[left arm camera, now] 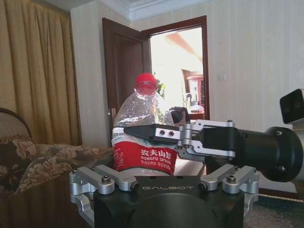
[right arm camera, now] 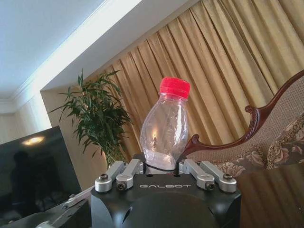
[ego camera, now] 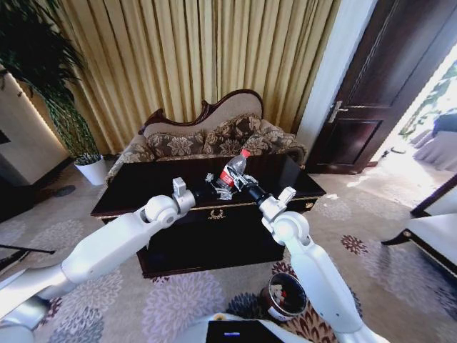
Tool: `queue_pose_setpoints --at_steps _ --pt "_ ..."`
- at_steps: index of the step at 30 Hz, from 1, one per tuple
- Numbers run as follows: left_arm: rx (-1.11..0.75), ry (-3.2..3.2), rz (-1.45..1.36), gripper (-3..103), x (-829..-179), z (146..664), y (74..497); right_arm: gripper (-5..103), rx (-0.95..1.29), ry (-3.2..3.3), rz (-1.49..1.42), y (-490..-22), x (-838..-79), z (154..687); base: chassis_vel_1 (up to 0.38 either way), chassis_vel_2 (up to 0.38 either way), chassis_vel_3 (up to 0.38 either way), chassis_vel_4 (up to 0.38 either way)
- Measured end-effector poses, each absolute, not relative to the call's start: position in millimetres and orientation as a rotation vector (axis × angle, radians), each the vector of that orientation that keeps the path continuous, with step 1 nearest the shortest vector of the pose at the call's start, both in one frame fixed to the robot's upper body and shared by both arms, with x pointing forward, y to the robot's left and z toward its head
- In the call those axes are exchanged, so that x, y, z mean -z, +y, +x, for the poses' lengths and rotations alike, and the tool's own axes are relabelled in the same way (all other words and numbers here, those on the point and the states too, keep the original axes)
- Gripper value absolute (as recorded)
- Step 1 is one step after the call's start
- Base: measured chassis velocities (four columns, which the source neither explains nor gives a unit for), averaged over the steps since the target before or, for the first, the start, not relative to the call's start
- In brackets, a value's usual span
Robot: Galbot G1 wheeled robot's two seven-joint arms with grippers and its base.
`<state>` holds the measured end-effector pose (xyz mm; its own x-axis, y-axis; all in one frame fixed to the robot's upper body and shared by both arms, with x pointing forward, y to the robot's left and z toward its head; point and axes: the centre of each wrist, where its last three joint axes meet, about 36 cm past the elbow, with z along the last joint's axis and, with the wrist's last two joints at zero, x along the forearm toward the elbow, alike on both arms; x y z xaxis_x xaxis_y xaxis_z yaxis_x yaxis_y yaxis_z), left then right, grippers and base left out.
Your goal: Move to the front of the table and place the trash on the table into the trash bin.
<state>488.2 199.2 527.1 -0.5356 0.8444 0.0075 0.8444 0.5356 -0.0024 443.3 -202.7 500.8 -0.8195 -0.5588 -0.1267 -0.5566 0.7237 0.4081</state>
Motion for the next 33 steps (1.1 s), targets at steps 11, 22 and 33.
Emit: queue_pose_setpoints --at_steps 11,22,33 --pt "-0.020 -2.695 -1.477 100 -525.0 457.1 219.6 26 0.678 -2.907 0.924 -201.1 -496.4 443.4 0.000 0.000 0.000 0.000" --pt "-0.001 -2.713 -1.385 100 -525.9 418.3 254.9 26 0.686 -2.909 0.944 -195.4 -499.5 437.6 0.000 0.000 0.000 0.000" --pt "0.040 -2.847 -1.284 100 -549.5 374.6 269.9 26 0.688 -2.941 0.913 -208.6 -505.2 435.4 0.000 0.000 0.000 0.000"
